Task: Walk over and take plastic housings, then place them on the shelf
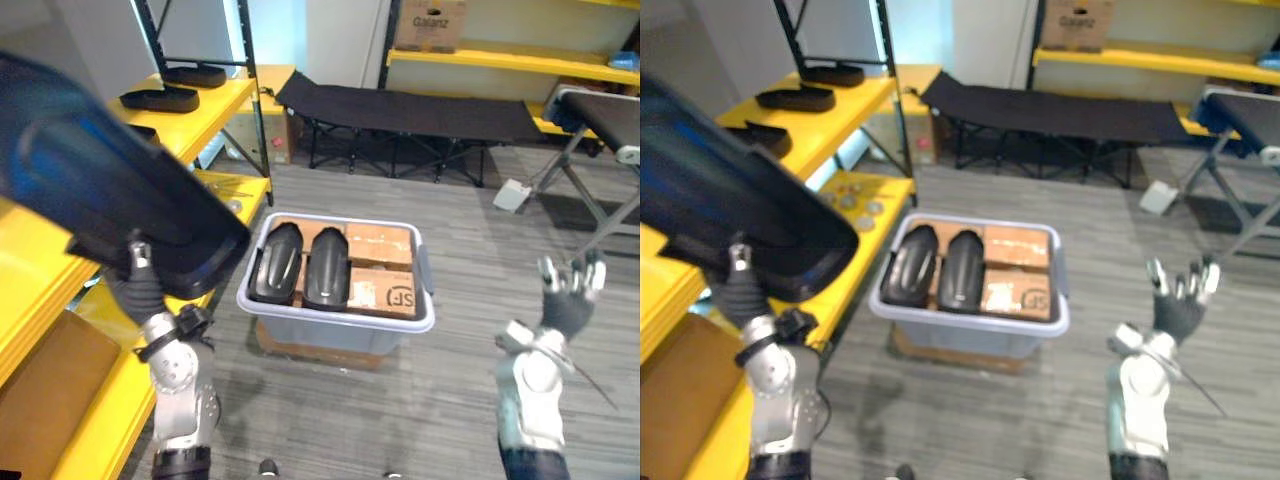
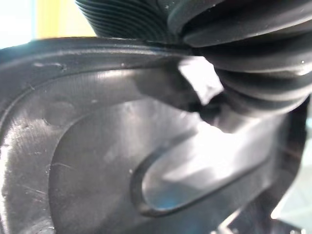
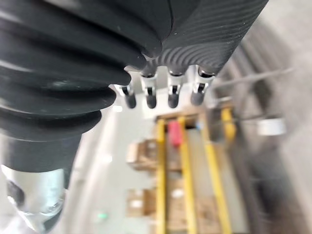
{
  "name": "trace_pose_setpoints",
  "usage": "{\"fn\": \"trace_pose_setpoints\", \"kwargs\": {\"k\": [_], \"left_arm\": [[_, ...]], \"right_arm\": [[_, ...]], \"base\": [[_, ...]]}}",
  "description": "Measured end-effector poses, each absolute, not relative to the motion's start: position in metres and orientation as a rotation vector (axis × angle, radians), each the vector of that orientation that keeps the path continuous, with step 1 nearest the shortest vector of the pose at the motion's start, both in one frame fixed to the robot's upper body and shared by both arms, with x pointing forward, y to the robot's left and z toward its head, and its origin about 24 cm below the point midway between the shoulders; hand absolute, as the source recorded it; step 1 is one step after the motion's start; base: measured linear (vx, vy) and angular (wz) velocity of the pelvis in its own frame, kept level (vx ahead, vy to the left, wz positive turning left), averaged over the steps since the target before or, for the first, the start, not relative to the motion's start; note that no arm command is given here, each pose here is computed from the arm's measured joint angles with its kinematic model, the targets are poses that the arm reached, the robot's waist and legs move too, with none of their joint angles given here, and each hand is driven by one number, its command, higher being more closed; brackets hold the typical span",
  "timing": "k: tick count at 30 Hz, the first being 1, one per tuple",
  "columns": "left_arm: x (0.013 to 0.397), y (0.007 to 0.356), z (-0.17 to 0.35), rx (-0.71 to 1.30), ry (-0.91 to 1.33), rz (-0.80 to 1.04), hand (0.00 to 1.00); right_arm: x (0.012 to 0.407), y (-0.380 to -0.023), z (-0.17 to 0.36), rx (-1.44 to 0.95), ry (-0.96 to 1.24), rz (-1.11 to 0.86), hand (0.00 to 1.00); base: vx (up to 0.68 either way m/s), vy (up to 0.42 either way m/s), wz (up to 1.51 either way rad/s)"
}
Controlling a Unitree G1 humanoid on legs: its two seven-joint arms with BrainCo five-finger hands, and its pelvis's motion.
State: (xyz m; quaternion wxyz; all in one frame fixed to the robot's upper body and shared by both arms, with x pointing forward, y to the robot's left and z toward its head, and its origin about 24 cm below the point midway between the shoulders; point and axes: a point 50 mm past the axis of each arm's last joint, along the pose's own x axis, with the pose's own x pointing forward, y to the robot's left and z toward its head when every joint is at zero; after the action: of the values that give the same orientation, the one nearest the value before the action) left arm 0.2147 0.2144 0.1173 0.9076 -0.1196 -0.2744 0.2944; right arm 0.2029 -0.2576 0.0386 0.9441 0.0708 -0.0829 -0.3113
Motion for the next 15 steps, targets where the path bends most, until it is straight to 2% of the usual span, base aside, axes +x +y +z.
{"fn": "trace_pose_setpoints", "kwargs": {"k": [6, 10, 15], "left_arm": [[0.188, 0.222, 0.104, -0.193, -0.528, 0.595, 1.0], [0.178, 0.233, 0.098, -0.139, -0.502, 0.643, 1.0], [0.165, 0.248, 0.104, -0.016, -0.526, 0.765, 1.0]], "right_arm": [[0.178, -0.251, 0.008, 0.176, -0.03, -0.535, 0.0], [0.195, -0.236, 0.015, 0.216, -0.073, -0.418, 0.0], [0.225, -0.212, 0.019, 0.231, -0.094, -0.294, 0.0]], "base": [[0.03, 0.012, -0.07], [0.0, 0.008, 0.11], [0.0, 0.002, 0.58]]}}
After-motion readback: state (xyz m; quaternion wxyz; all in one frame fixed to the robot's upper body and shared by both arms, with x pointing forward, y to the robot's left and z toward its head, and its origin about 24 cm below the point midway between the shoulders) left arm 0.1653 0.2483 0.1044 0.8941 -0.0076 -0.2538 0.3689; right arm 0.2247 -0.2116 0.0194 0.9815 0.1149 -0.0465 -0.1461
